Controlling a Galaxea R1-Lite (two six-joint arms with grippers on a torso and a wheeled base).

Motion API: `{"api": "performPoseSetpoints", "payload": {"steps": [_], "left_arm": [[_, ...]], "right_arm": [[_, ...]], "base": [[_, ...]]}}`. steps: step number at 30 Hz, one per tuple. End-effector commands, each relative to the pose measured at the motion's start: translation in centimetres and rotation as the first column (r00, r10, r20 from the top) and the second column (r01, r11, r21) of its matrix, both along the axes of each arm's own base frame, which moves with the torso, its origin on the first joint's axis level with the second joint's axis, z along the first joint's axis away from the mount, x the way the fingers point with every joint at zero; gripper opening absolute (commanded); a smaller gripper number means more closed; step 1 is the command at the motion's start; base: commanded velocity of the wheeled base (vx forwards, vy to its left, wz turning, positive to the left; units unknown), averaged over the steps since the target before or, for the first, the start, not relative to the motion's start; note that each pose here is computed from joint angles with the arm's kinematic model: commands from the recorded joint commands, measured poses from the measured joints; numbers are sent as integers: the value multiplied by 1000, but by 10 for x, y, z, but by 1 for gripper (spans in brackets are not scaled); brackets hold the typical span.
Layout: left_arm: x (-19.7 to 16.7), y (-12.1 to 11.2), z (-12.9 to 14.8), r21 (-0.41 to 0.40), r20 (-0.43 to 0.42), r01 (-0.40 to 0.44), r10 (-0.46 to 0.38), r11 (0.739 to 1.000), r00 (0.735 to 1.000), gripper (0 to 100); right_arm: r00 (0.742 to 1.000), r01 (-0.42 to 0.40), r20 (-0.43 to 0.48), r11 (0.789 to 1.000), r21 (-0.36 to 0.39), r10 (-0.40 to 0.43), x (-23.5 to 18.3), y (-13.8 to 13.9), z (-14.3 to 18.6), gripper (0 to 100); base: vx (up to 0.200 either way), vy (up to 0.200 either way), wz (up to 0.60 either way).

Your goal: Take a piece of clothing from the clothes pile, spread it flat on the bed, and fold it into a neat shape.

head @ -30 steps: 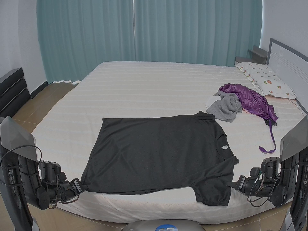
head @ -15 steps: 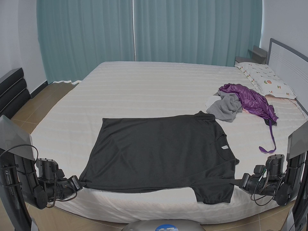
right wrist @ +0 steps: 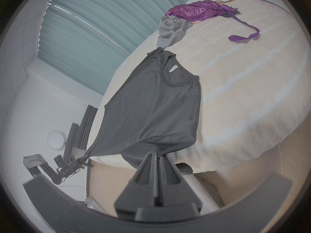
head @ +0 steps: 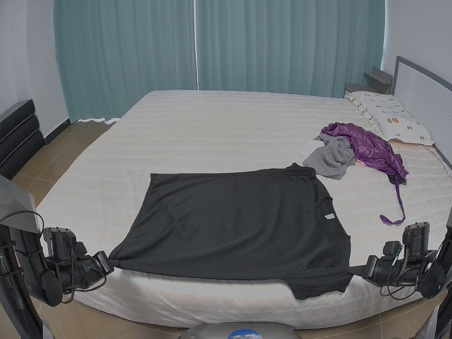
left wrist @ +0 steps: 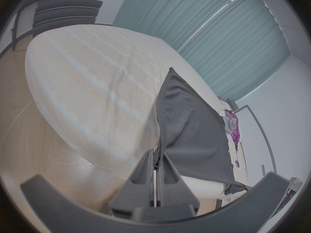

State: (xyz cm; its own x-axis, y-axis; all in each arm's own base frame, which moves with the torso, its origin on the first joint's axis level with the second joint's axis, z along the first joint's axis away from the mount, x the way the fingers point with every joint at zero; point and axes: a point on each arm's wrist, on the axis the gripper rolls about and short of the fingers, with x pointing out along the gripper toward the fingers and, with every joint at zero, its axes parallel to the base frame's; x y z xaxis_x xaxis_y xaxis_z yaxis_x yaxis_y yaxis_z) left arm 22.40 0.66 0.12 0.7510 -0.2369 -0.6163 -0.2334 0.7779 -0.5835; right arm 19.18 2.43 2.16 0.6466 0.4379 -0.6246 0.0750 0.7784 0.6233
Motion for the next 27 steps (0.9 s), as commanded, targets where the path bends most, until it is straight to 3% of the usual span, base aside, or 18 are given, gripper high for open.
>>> {"api": "performPoseSetpoints", "payload": {"steps": [1,8,27], "left_arm": [[-2,1,9,6,35,-4,4,1000,999,0],[-3,3,12,13,49,-9,8,1000,999,0],[-14,2,12,67,33,29,-32,997,999,0]], "right_arm": [[999,-3,48,1000,3,3,-11,-1,16,0],[998,-56,-14,997,-55,56,-23,-3,14,0],[995,-77,-60,996,-36,75,-35,-9,17,0]], "base": [[0,0,0],[0,0,0],[0,0,0]]}}
